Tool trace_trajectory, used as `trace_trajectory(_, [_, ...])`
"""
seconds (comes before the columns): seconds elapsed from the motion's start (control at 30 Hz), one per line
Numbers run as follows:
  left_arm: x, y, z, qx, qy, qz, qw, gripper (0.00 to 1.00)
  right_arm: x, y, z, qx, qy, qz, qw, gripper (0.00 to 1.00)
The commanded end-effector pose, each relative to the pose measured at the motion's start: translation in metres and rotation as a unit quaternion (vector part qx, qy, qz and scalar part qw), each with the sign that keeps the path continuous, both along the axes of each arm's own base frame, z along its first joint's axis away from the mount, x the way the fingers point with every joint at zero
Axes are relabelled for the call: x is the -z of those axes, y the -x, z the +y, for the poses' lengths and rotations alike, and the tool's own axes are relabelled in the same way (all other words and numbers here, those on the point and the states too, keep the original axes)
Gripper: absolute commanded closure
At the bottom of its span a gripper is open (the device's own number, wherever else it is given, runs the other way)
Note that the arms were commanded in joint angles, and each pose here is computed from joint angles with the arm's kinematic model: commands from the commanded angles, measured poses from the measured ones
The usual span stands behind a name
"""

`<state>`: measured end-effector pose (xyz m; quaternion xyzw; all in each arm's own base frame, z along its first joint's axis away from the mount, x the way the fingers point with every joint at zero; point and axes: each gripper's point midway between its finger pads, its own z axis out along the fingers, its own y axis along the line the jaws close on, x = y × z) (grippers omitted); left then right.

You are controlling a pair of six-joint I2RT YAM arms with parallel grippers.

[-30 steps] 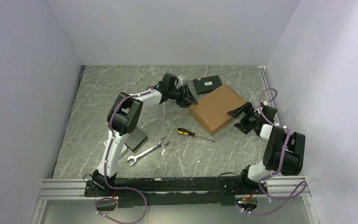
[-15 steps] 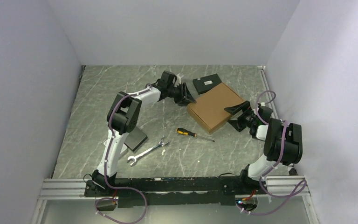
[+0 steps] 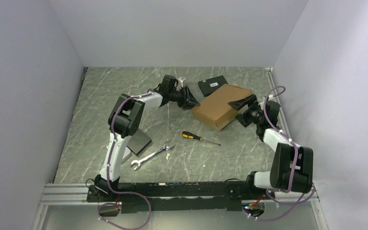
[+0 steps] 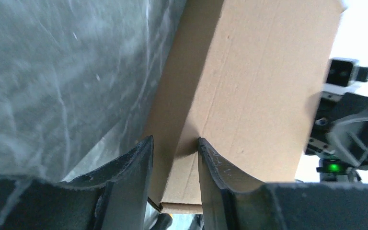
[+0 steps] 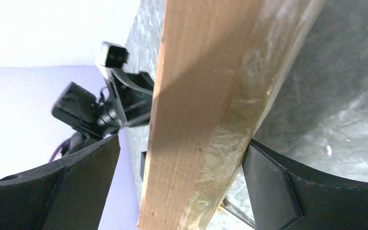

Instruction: Unpack the express box

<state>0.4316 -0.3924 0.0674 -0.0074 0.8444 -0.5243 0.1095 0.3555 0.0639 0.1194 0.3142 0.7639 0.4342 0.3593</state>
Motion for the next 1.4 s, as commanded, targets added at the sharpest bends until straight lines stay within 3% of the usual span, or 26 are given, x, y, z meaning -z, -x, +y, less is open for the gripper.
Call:
trace_trajectory(0.0, [0.011, 0.065, -0.029, 0.057, -0.002, 0.051, 0.997, 0.57, -0.044, -0.005, 0.002, 0.004, 0.033, -0.007, 0.999, 0.0])
trace_trajectory(0.13, [0.007, 0.073, -0.037, 0.062, -0.011, 0.043, 0.997, 0.56, -0.051, -0.001, -0.006, 0.032, 0.068, 0.017, 0.997, 0.0])
trace_trajectory(0.43, [-0.006, 0.068, -0.022, 0.056, -0.076, -0.009, 0.996, 0.49, -0.063, 0.0, 0.011, -0.017, 0.145, 0.011, 0.989, 0.0])
trace_trajectory(0.7, [-0.05, 0.061, 0.004, 0.052, -0.147, -0.096, 0.983, 0.26, -0.076, 0.009, 0.032, -0.048, 0.162, -0.011, 0.986, 0.0])
trace_trajectory(1.13, [-0.119, 0.07, 0.033, 0.016, -0.151, -0.211, 0.966, 0.02, -0.107, 0.017, 0.043, -0.087, 0.182, -0.066, 0.977, 0.0])
trace_trajectory(1.37, [-0.163, 0.106, 0.024, 0.037, -0.135, -0.285, 0.948, 0.0, -0.132, 0.019, 0.018, -0.044, 0.256, -0.087, 0.962, 0.0])
